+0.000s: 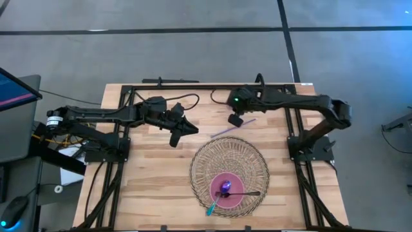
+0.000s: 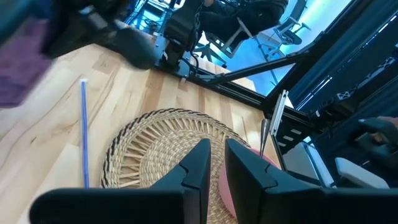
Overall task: Pick & Place Utensil
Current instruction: Put the violet cup on the woven mat to the top left of the pink bowl
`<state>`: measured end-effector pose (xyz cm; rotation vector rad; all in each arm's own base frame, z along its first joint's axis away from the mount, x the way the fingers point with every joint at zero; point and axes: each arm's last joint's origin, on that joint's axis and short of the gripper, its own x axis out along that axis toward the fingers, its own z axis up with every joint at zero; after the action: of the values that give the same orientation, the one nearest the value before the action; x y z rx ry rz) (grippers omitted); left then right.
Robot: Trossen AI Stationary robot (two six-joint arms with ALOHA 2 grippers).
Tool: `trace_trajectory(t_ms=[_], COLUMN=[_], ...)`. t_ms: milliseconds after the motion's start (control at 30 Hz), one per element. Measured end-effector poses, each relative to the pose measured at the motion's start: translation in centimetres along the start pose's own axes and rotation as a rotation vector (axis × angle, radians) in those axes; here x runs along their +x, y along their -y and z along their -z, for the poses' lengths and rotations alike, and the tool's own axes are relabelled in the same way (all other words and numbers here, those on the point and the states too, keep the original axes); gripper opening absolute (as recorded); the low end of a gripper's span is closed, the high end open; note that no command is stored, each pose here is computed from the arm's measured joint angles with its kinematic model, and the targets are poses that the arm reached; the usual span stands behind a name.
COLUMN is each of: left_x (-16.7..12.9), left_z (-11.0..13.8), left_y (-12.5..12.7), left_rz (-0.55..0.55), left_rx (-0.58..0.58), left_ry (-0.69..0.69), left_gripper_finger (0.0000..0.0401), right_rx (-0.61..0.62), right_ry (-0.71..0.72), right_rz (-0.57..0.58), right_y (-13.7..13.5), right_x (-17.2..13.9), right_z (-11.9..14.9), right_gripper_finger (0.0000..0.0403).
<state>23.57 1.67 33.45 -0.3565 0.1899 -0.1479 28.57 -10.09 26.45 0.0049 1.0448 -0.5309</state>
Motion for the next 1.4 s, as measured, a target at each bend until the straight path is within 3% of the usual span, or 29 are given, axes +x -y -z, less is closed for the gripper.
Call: trace_trajectory(t_ms=[367, 533, 967, 1400], left_x=[0.0, 0.0, 0.1, 0.2], left_z=[0.0, 0.0, 0.5, 1.5], left_y=[-0.1, -0.1, -0.4, -0.7], left_rz=[-0.020, -0.026, -0.052, -0.061], left_rx=[0.000, 0.002, 0.011, -0.004], left_ry=[0.007, 0.008, -0.001, -0.027], left_gripper_finger=[0.0049, 0.0049, 0.0049, 0.0049], right_rx=[0.101, 0.046, -0.044, -0.073], right_ry=[-0.043, -0.081, -0.267, -0.310], right_rz=[-0.319, -0.448, -0.485, -0.442], right_y=[-2.7, -4.8, -11.0, -13.6], right_x=[-8.9, -10.5, -8.8, -6.7], right_z=[3.7, 4.8, 5.8, 5.8], right_gripper_finger=[0.0008, 0.0005, 0.0009, 0.0016])
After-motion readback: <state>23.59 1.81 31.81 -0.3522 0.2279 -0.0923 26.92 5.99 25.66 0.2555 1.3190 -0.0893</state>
